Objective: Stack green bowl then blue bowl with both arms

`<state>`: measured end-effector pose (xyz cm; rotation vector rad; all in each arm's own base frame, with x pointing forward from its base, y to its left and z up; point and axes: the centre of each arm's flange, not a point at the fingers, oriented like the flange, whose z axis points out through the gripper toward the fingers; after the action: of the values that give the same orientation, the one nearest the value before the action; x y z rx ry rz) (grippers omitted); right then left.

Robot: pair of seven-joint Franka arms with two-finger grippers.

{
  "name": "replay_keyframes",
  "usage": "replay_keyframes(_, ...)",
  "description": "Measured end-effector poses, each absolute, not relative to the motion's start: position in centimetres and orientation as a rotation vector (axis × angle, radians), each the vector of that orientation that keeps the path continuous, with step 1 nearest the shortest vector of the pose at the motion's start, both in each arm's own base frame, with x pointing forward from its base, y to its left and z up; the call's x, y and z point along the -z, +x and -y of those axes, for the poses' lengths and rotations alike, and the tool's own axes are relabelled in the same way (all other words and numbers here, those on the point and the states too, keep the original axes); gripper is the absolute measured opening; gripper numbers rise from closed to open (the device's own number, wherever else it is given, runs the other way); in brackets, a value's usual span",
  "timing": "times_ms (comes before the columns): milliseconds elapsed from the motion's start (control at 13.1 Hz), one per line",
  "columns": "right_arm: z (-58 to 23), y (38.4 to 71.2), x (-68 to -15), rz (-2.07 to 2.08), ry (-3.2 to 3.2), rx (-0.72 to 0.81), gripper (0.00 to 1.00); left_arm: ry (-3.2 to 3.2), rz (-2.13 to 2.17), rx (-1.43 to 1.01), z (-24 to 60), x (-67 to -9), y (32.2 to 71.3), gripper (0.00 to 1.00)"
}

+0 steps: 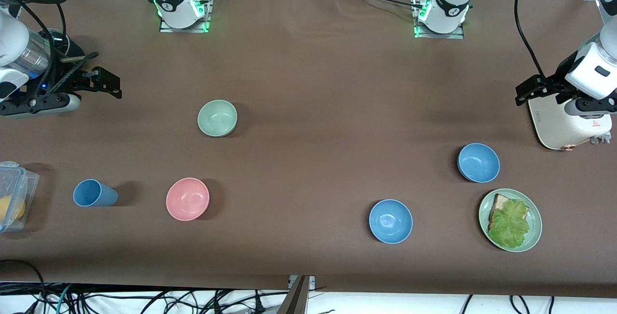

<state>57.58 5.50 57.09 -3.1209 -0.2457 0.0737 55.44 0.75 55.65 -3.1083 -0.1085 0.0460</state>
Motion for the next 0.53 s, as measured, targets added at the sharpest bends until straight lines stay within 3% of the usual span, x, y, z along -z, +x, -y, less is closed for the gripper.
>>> replay_keyframes(533, -5.06, 57.71, -57.73, 0.238, -3.13, -0.051, 1.0, -3.108, 0.1, -0.058, -0.44, -55.58, 55.36, 1.0)
